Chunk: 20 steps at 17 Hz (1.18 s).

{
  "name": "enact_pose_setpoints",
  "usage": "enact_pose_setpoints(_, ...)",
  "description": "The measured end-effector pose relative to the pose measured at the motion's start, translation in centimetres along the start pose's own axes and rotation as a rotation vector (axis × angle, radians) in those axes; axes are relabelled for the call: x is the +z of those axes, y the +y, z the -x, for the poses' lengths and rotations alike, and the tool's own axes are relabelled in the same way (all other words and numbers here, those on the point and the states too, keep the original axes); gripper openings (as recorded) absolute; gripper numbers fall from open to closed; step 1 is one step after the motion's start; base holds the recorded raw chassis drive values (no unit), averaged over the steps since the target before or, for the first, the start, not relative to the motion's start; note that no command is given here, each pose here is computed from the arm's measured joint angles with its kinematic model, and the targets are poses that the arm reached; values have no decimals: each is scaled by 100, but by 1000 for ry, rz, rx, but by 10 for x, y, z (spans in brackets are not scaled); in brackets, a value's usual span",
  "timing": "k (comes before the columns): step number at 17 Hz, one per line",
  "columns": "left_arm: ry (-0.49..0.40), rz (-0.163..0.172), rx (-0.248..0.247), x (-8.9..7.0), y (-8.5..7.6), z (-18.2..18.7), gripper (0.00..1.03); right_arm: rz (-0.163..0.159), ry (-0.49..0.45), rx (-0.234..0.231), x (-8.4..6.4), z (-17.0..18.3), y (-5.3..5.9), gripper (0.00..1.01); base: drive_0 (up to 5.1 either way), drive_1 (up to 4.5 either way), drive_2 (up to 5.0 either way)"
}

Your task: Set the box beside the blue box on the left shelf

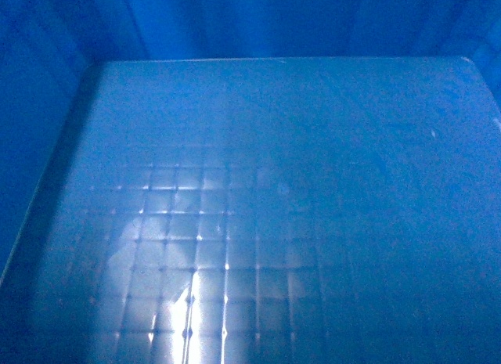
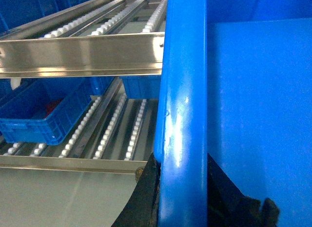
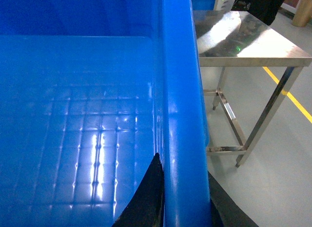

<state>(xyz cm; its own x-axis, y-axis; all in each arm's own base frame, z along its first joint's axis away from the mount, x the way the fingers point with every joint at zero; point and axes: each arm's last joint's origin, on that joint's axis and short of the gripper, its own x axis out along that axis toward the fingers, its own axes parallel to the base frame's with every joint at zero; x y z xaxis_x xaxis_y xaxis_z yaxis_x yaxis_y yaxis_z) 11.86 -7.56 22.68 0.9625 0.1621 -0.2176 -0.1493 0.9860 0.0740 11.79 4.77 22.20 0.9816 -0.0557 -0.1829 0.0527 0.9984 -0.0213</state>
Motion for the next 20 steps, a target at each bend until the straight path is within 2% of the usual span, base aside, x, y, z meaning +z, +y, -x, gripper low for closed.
enact_pose_setpoints(20,0,-2,-1,0,0,0,15,1,2,-1,0,0,0,10,-499,247,247)
